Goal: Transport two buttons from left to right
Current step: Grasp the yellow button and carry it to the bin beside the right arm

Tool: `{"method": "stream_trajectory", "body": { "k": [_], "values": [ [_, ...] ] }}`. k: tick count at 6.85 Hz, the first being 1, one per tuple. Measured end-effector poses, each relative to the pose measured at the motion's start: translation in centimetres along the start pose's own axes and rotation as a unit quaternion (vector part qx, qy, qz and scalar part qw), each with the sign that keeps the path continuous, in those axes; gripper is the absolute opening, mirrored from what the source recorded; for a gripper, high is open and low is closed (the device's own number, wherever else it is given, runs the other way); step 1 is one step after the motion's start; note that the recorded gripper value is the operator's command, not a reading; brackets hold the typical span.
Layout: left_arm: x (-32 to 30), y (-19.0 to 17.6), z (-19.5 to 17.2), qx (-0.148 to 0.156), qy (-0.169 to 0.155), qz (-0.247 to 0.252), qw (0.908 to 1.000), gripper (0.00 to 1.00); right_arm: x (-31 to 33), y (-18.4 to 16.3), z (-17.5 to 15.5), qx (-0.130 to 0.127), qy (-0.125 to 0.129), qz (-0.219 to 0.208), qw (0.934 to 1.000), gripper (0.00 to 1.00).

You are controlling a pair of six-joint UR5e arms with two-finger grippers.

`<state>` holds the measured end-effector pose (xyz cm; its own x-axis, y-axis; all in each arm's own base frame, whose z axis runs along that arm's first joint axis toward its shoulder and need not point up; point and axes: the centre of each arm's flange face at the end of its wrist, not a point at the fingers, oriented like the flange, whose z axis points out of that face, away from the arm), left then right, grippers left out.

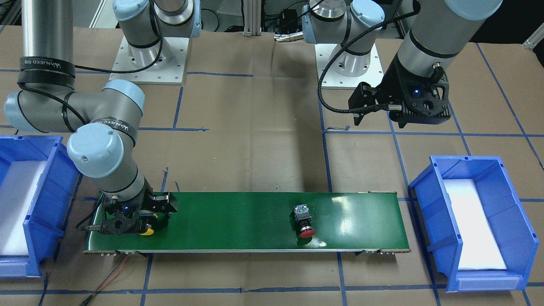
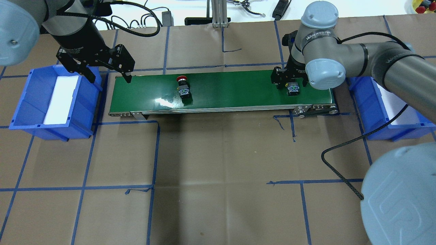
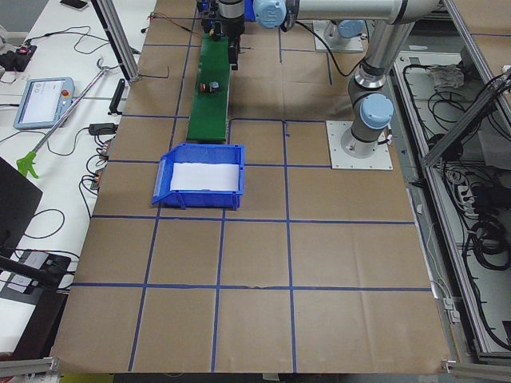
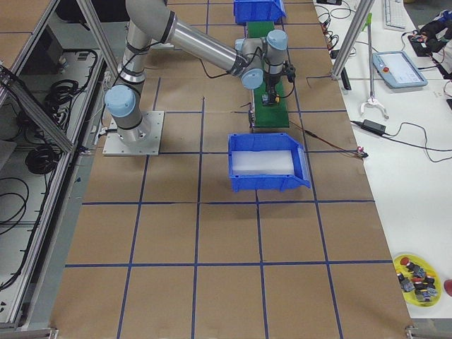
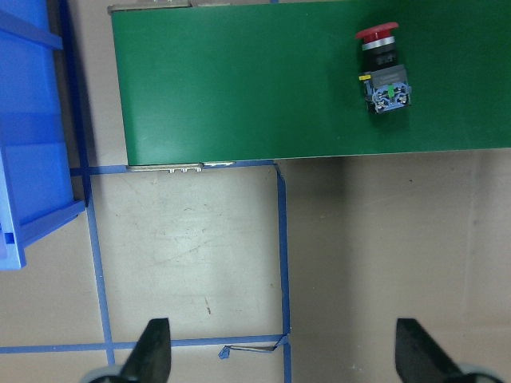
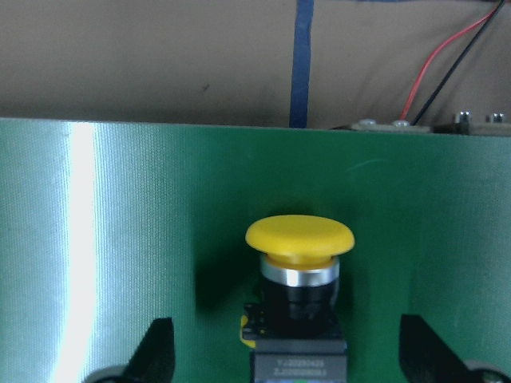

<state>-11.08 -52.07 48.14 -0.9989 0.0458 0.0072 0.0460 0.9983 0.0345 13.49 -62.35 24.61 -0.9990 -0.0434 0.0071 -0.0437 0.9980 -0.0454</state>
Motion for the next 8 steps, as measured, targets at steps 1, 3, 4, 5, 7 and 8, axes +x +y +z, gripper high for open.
{"method": "stream_trajectory", "body": {
  "k": [1,3,4,5,7,8],
  "values": [
    [0.0,0.0,0.0,0.0,0.0,0.0,1.0,1.0,0.2,-0.1,0.2,-0.003,0.0,0.001,1.0,0.05],
    [0.0,-0.1,0.0,0.0,0.0,0.0,1.0,1.0,1.6,-0.2,-0.6,-0.006,0.011,0.008,0.9999,0.04],
    [0.0,-0.1,0.0,0.0,0.0,0.001,1.0,1.0,3.4,-0.4,-2.3,0.004,0.03,0.018,0.9994,0.03],
    [0.0,-0.1,0.0,0.0,0.0,0.001,1.0,1.0,6.1,-0.2,-5.2,0.012,0.038,0.036,0.9985,0.03],
    [0.0,-0.1,0.0,0.001,0.0,0.001,1.0,1.0,14.2,1.1,-12.1,0.006,0.043,0.057,0.9974,0.03],
    [0.0,-0.1,0.0,0.001,0.0,0.001,1.0,1.0,19.0,2.2,-13.9,-0.008,0.042,0.047,0.998,0.03]
  ]
}}
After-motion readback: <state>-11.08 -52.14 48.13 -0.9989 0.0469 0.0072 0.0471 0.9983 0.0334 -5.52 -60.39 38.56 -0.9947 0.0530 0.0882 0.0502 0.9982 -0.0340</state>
